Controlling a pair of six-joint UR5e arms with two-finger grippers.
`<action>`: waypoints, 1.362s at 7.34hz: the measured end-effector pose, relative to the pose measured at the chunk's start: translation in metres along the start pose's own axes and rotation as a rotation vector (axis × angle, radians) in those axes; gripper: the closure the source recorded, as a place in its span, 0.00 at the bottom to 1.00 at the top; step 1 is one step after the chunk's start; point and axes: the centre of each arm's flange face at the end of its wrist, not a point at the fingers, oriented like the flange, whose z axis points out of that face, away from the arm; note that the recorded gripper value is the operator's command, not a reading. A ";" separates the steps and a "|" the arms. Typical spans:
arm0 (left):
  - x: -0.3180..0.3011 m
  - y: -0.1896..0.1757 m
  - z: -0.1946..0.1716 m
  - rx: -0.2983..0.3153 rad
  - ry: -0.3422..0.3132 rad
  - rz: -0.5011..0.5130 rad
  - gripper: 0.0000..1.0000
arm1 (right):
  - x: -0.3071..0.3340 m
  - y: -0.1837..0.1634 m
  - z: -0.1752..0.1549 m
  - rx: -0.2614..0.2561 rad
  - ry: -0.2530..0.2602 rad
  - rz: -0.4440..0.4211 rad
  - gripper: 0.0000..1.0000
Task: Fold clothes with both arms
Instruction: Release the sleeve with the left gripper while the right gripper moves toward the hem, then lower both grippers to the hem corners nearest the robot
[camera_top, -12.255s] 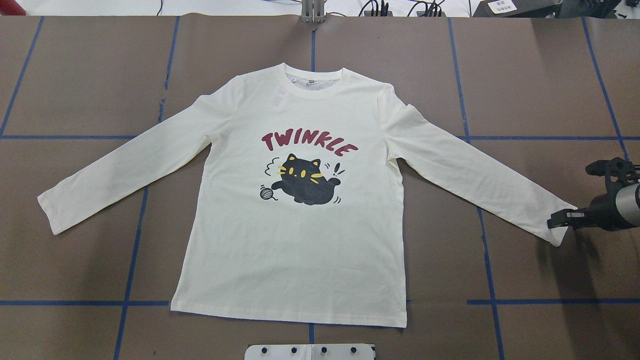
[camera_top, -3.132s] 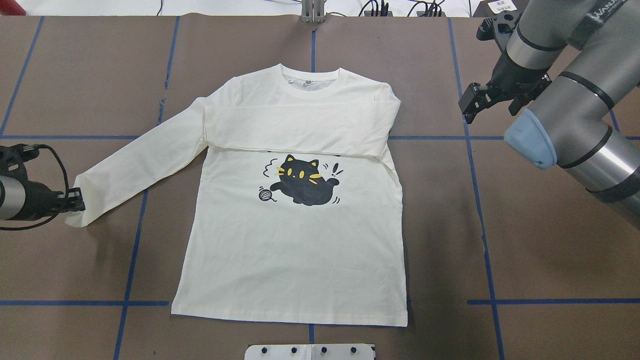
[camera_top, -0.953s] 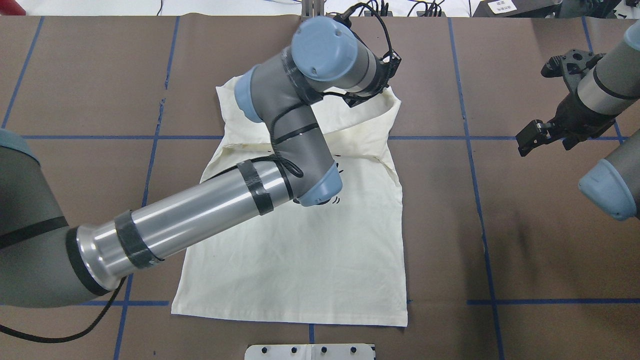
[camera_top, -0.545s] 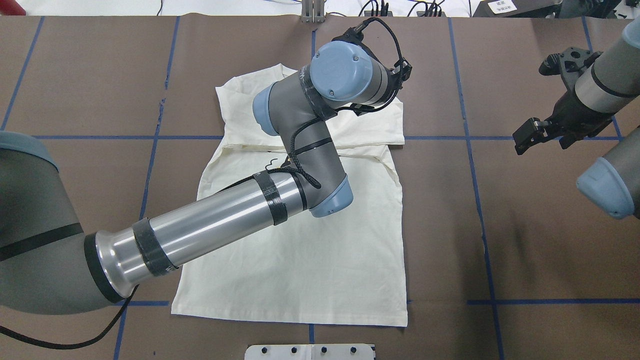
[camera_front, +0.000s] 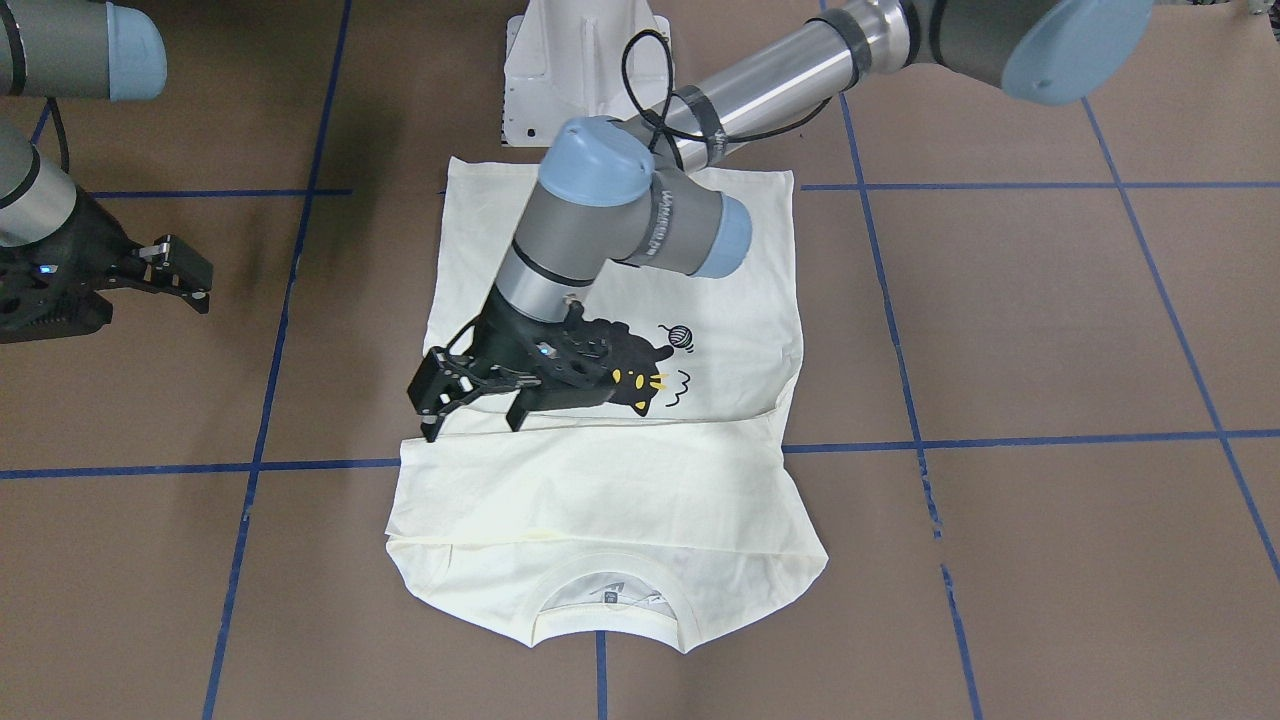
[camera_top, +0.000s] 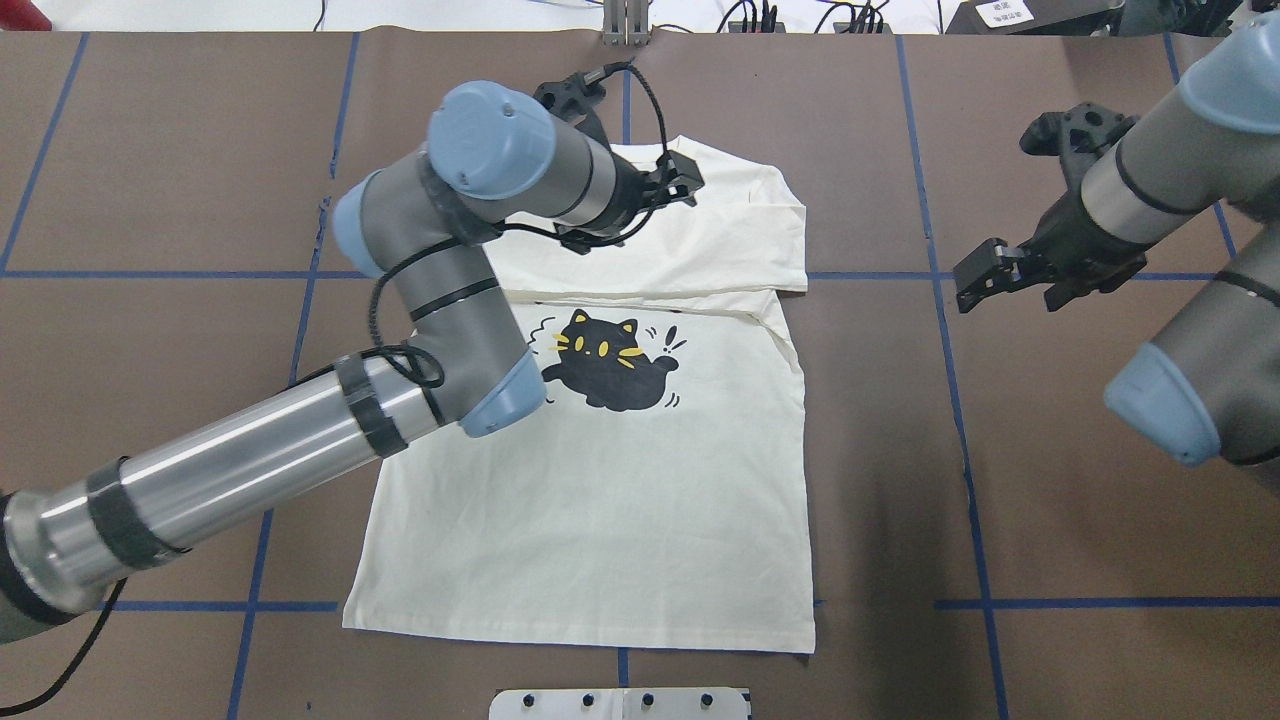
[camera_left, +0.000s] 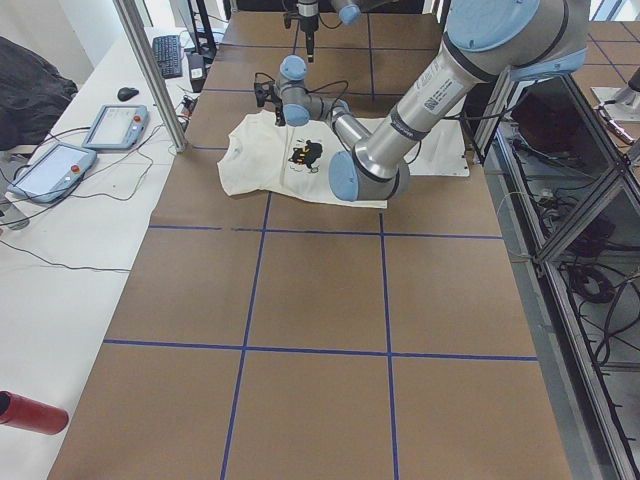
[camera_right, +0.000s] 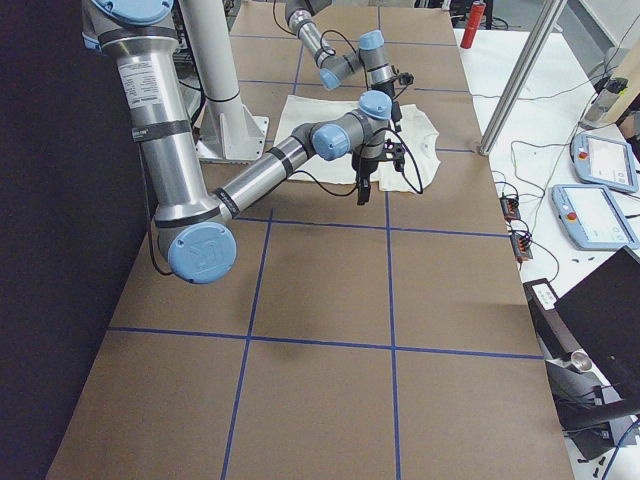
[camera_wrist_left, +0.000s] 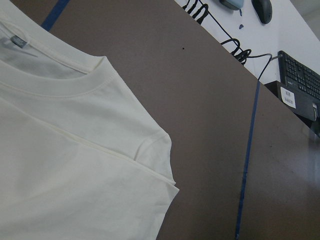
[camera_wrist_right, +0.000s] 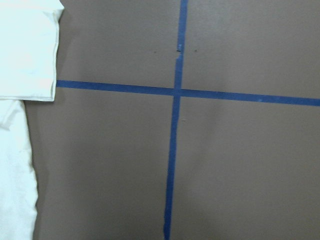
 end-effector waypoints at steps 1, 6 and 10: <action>-0.028 0.004 -0.029 -0.007 -0.062 0.066 0.00 | -0.026 0.018 0.016 0.018 -0.026 0.044 0.00; -0.134 0.012 -0.159 -0.010 -0.224 0.312 0.00 | -0.156 0.211 0.116 0.074 -0.057 0.182 0.00; -0.144 0.013 -0.169 -0.010 -0.233 0.326 0.00 | -0.162 0.296 0.154 0.056 -0.026 0.226 0.01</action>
